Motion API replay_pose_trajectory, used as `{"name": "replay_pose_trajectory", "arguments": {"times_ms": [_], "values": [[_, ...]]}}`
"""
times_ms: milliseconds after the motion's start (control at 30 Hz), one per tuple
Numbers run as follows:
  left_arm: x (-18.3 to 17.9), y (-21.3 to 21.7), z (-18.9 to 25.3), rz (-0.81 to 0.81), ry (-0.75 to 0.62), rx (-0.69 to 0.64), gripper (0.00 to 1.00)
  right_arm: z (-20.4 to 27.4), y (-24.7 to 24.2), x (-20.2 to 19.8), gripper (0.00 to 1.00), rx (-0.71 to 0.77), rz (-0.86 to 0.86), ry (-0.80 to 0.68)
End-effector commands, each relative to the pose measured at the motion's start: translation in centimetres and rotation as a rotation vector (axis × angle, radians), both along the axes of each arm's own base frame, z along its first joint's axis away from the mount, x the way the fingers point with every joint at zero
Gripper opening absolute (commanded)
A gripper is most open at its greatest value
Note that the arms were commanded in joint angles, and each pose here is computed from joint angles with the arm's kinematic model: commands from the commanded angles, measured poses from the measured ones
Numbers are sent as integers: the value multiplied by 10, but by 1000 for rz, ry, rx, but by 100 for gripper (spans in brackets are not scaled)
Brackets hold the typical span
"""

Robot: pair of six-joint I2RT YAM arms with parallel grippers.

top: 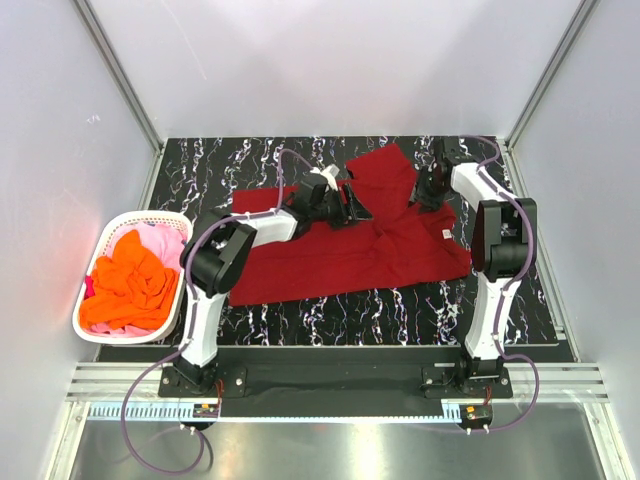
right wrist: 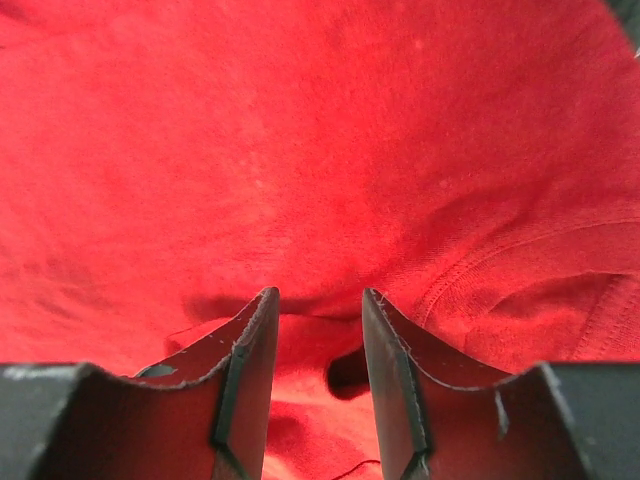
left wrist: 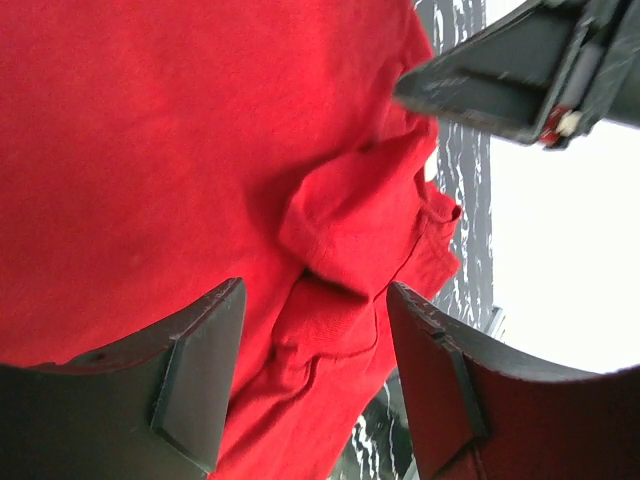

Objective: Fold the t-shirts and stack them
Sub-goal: Fold the tshirt

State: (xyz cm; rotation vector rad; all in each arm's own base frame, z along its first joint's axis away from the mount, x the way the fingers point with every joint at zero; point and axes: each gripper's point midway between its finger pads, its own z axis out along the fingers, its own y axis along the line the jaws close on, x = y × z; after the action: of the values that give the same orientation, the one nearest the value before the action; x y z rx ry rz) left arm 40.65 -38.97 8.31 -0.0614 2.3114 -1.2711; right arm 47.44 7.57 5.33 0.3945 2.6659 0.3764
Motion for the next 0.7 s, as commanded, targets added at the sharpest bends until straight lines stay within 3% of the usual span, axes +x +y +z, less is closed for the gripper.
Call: {"name": "replay_pose_trajectory", "arguments": {"times_ms": [0,233,500,567,667], "values": [[15,-24,21,-2,-92,-66,63,6,2,5,46,37,-19,4],[17,-50,6,-35,-91,-58,60,-5,9,4,47,82,-34,37],[22,-59,-9,-54,-75,-38,49,8,12,19,37,98,-15,-44],[22,-59,-8,-59,-82,-43,36,11,14,24,33,112,-7,-71],[21,-61,-5,-82,-92,-43,15,18,20,29,19,142,5,-105]]}}
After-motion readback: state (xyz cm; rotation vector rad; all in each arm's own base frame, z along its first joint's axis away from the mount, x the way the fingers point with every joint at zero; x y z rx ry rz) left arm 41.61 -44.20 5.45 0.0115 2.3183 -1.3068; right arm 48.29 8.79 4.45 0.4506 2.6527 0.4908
